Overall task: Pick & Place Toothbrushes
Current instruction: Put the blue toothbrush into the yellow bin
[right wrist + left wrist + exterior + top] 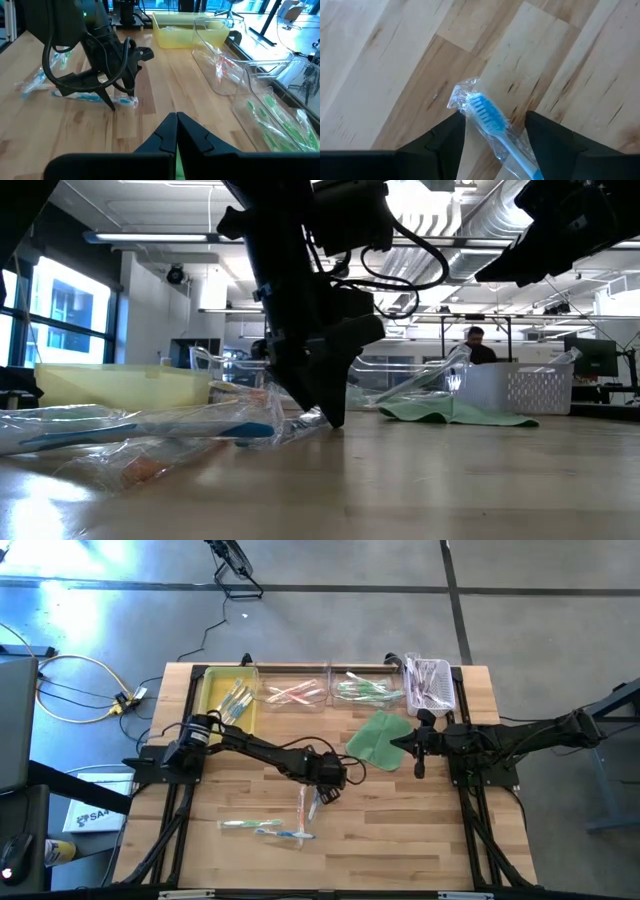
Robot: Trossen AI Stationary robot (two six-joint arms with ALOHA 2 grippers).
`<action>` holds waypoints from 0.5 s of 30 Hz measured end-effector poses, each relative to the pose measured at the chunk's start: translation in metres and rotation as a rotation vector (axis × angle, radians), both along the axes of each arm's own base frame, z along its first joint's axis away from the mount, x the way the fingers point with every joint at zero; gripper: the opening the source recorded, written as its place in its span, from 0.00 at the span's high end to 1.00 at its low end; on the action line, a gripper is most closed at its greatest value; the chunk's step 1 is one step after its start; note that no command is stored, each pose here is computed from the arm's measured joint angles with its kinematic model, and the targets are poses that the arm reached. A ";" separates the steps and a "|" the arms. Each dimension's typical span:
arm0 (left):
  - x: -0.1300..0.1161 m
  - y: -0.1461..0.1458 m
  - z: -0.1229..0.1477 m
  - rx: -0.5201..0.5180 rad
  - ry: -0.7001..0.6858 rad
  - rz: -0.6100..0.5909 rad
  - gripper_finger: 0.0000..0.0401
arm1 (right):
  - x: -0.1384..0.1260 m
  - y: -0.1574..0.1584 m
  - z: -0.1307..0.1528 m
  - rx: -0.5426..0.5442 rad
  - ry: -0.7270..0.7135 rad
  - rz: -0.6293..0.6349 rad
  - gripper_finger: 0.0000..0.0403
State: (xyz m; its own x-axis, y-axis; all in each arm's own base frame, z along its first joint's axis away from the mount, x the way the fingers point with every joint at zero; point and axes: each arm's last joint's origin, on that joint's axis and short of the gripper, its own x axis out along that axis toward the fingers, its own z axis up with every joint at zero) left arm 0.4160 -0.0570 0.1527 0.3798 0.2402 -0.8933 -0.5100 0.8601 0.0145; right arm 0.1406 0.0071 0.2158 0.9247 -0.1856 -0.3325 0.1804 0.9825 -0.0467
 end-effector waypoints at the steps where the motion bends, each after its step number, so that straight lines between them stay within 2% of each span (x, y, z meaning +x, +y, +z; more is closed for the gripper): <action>1: 0.000 0.000 0.000 0.000 0.000 0.000 0.49 | 0.000 0.000 0.000 0.000 0.000 0.000 0.99; 5: 0.000 0.000 0.000 -0.003 -0.005 -0.001 0.55 | 0.000 0.000 0.000 0.000 -0.001 0.000 0.99; 15: 0.003 -0.001 0.000 0.009 -0.027 -0.040 0.85 | 0.000 0.000 0.000 0.000 -0.001 0.000 0.99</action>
State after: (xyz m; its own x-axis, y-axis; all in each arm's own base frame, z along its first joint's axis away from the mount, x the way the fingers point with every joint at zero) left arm 0.4195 -0.0582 0.1526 0.4131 0.2322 -0.8806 -0.4758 0.8795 0.0087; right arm 0.1406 0.0071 0.2159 0.9249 -0.1855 -0.3319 0.1804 0.9825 -0.0465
